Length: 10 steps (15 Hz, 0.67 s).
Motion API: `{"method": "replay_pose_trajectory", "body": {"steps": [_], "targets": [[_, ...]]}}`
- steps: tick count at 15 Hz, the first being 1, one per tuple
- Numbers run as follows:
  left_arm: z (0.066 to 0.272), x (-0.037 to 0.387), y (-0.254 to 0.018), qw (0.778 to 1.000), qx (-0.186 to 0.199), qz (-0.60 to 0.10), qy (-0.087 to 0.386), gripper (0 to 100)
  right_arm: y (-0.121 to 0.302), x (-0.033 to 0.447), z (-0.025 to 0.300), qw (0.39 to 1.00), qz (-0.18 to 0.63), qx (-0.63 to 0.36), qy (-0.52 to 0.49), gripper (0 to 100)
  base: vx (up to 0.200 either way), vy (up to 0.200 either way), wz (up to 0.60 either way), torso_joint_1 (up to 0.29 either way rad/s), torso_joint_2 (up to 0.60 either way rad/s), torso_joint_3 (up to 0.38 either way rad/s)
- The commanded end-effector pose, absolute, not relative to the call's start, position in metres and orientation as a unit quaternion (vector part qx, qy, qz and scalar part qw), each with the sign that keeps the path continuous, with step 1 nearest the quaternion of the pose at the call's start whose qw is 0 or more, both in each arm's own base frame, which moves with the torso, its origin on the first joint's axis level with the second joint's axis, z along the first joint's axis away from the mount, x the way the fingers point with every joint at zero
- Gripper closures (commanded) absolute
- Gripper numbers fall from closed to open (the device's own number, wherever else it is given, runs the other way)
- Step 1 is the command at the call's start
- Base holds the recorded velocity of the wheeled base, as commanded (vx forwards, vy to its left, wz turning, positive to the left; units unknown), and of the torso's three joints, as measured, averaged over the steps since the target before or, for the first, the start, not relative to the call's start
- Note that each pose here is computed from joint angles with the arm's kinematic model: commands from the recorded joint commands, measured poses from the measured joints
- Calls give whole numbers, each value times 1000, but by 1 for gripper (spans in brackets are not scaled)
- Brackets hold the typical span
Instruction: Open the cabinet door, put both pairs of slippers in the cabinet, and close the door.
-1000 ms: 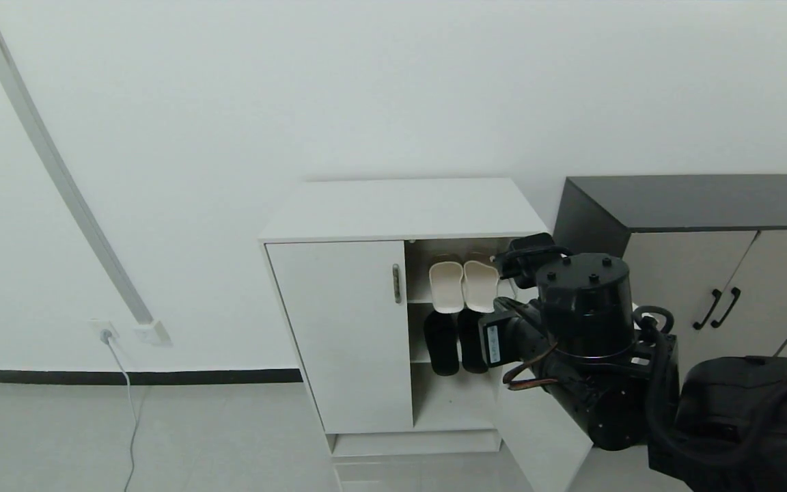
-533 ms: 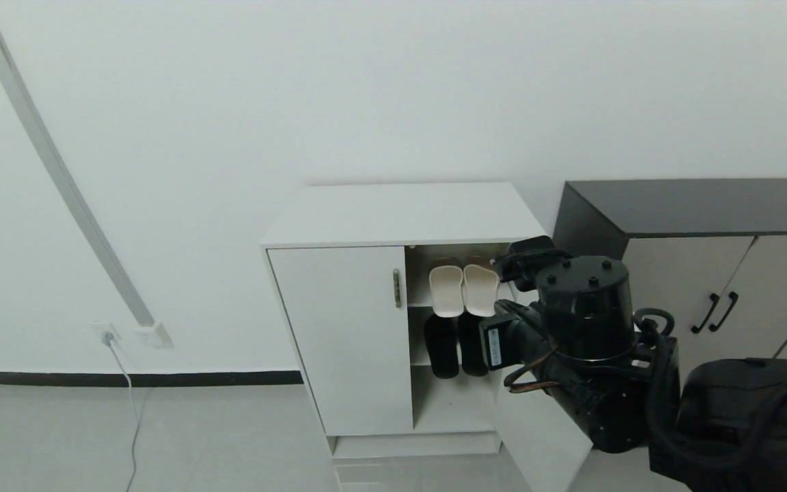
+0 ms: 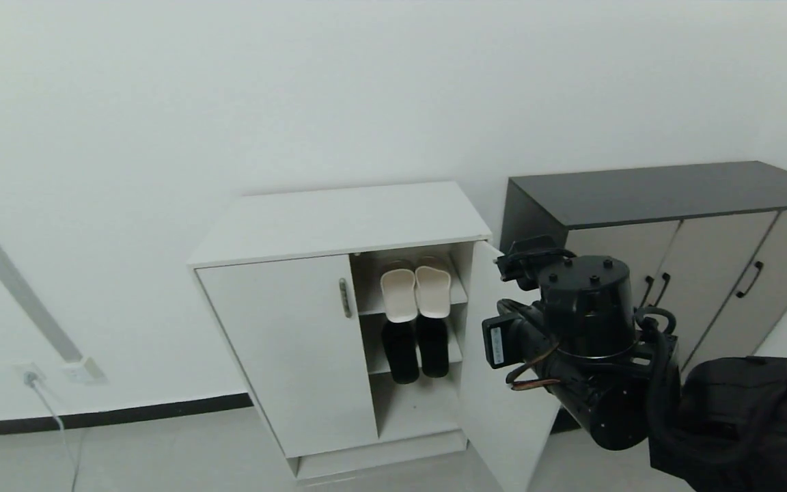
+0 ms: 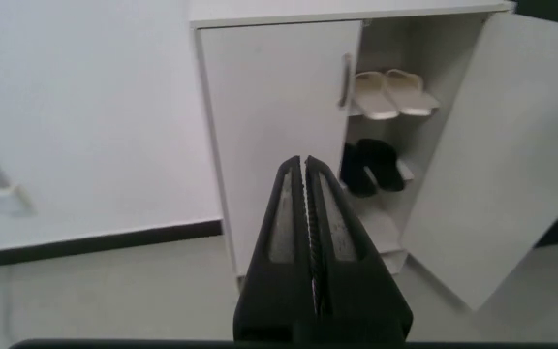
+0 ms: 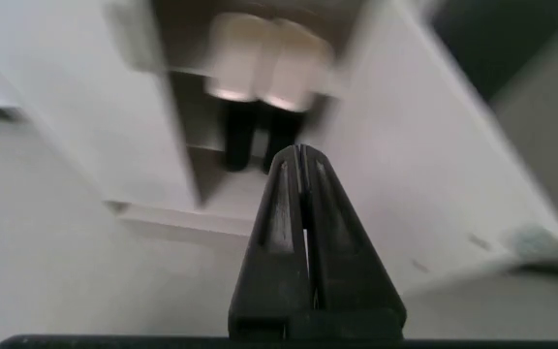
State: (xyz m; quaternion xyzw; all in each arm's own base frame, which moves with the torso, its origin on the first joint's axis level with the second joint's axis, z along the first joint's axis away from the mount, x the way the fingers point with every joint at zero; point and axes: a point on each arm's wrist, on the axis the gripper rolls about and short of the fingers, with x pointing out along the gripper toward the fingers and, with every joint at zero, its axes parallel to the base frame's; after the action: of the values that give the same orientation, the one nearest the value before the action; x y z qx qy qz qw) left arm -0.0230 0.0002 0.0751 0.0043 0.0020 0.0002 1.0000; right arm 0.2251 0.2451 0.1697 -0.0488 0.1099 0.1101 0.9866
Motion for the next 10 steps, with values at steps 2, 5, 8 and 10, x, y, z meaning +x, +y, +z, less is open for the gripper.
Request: {"method": "replay_pose_trajectory", "body": {"steps": [2, 5, 8, 10], "targets": [[75, -23, 0, 1000, 5, 2, 2, 100, 245, 227, 168, 987, 107, -50, 112, 100, 0, 0, 0, 0, 0, 0], [75, -23, 0, 1000, 5, 2, 2, 100, 245, 227, 167, 986, 108, -51, 112, 100, 0, 0, 0, 0, 0, 0], [75, -23, 0, 1000, 5, 2, 2, 100, 245, 227, 166, 986, 108, -53, 114, 100, -67, 0, 0, 1, 2, 1], [75, -23, 0, 1000, 5, 2, 2, 100, 245, 227, 166, 986, 108, -53, 114, 100, -200, 0, 0, 2, 7, 2]]}}
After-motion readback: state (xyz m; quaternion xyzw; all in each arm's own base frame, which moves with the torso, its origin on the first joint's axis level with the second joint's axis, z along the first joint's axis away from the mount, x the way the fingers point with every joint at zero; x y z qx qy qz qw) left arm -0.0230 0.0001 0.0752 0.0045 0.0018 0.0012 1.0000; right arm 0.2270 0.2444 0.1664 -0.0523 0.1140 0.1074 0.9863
